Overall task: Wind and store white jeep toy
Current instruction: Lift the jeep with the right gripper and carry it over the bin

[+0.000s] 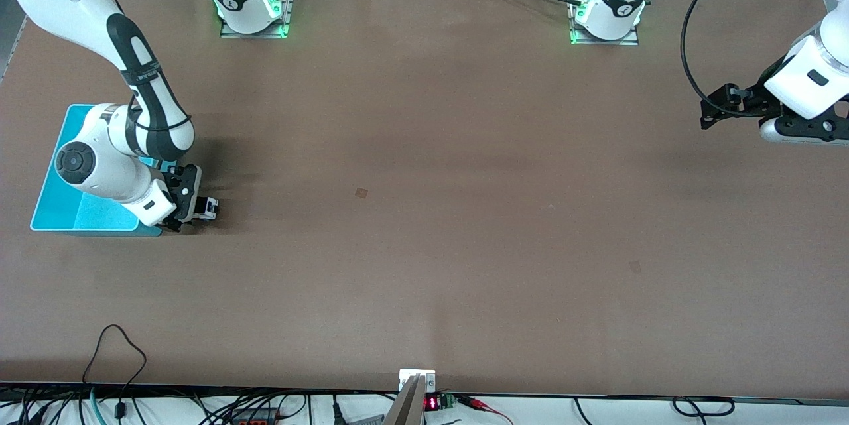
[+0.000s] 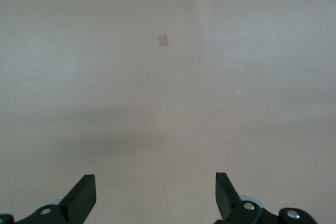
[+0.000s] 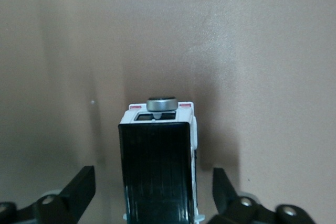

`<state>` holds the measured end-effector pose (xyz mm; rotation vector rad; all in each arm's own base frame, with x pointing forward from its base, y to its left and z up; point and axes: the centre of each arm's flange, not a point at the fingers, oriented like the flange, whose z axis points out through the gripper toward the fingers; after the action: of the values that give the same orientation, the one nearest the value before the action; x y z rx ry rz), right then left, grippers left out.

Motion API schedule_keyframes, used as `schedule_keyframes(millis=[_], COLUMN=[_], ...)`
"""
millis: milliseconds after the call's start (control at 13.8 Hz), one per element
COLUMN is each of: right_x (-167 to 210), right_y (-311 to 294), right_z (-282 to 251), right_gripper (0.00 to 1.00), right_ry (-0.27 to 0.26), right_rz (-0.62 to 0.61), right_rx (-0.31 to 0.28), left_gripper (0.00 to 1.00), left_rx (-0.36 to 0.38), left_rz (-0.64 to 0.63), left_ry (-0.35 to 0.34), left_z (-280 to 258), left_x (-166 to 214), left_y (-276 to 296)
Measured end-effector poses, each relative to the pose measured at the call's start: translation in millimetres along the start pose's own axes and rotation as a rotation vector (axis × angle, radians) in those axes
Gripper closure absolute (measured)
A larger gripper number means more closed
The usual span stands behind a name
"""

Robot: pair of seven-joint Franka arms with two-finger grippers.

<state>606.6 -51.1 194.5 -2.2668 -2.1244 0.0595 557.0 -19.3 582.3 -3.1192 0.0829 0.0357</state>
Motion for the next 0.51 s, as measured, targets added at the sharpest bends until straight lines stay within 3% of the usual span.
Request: schedule_keyframes(millis=[72,144,361,506], right_x=[0.0,0.0,0.3,1.4], right_y=[0.1,0.3,1.5,3.4], right_z=[0.1,-0.1,-1.3,-3.6], right_gripper=[0.07,0.13,0.47,0.49], right_ry=[0.0,0.0,0.0,0.0], right_rz=[-0.002,-0.008,-0.031,-0.036], right_rx=[-0.001,-0.003,-0.012,-0.019], left_gripper=[0.0,0.0,0.0,0.0], left_rx=[0.0,0.0,-0.001,0.0], left_rz=[-0.001,-0.003,-0.013,-0.013], left_ry=[0.0,-0.001,-0.007,-0.005], left_z=[0.0,0.0,-1.5,-4.9], left_x=[0.0,-0.2,-1.6,-2.2], left_y=[-0.6,-1.6,-7.2,-7.2])
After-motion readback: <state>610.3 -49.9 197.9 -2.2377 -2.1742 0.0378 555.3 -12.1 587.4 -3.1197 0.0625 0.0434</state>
